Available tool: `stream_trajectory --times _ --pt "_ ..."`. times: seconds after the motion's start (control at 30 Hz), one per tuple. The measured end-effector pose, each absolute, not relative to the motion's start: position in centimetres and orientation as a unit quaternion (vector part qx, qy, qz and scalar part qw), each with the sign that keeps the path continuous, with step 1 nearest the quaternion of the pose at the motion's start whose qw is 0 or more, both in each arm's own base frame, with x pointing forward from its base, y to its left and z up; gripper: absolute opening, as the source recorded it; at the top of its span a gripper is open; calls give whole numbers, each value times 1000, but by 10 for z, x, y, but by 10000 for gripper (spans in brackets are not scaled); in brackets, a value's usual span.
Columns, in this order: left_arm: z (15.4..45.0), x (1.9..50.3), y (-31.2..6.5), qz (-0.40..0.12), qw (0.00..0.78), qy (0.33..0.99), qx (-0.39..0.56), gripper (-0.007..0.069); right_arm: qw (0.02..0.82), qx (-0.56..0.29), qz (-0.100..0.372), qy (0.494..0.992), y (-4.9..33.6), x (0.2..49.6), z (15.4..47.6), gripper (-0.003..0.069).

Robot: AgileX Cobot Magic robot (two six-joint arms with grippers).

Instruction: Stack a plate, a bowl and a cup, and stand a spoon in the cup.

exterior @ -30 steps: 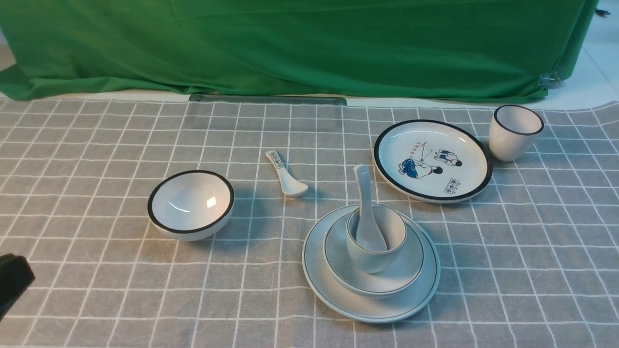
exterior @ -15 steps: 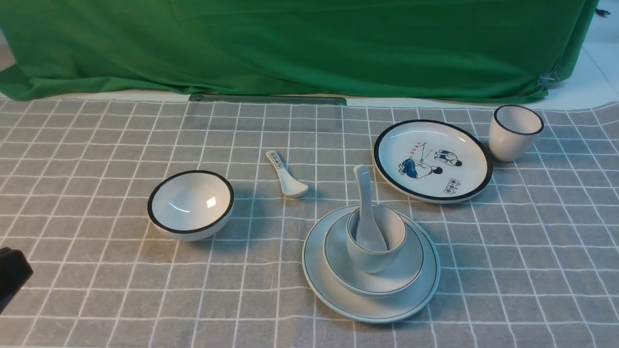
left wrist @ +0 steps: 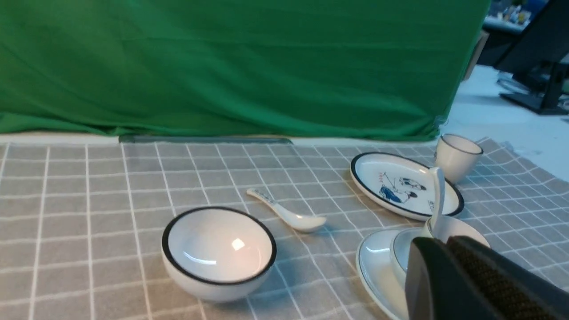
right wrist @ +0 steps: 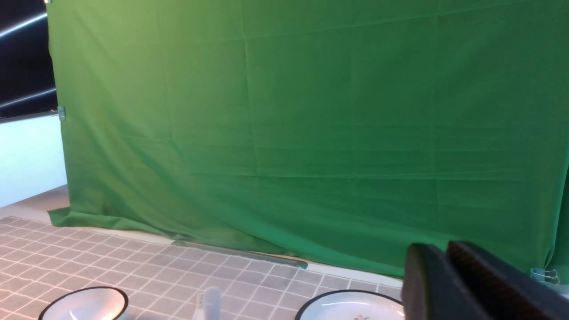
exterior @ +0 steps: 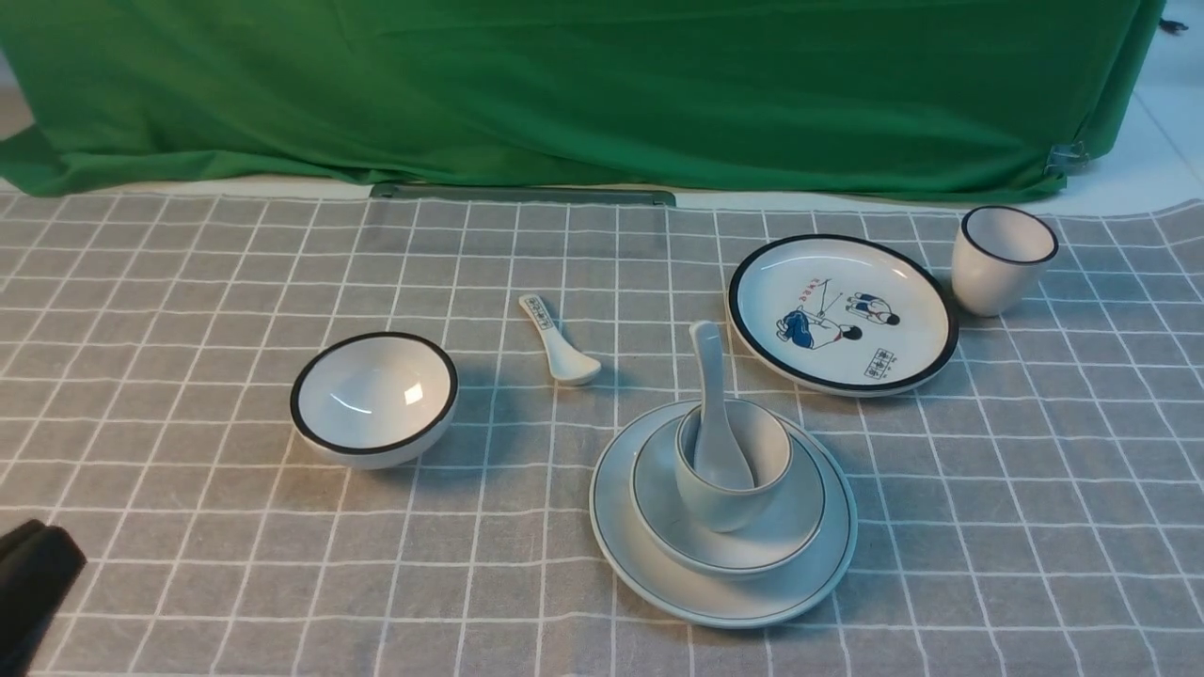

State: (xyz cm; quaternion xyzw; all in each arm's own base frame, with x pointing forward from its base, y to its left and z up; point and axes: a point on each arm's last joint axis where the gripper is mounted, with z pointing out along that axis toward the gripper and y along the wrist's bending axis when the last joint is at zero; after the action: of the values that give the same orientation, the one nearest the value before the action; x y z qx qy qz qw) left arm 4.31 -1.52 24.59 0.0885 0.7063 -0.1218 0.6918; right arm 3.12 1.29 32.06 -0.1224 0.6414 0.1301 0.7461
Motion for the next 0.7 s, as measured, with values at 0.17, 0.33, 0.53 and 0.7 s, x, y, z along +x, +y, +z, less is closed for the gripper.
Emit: stream_trajectory --times 0.17,0.33,0.53,0.7 --pt "198 55 -8 -45 664 746 30 11 747 -122 130 640 13 31 321 90" --pt "189 56 -5 -21 647 762 10 13 748 -122 130 640 13 31 321 102" --pt "188 55 -5 -21 644 765 11 13 748 -122 130 640 13 31 321 113" --pt "188 55 -5 -21 643 766 12 13 748 -122 130 640 13 31 321 125"
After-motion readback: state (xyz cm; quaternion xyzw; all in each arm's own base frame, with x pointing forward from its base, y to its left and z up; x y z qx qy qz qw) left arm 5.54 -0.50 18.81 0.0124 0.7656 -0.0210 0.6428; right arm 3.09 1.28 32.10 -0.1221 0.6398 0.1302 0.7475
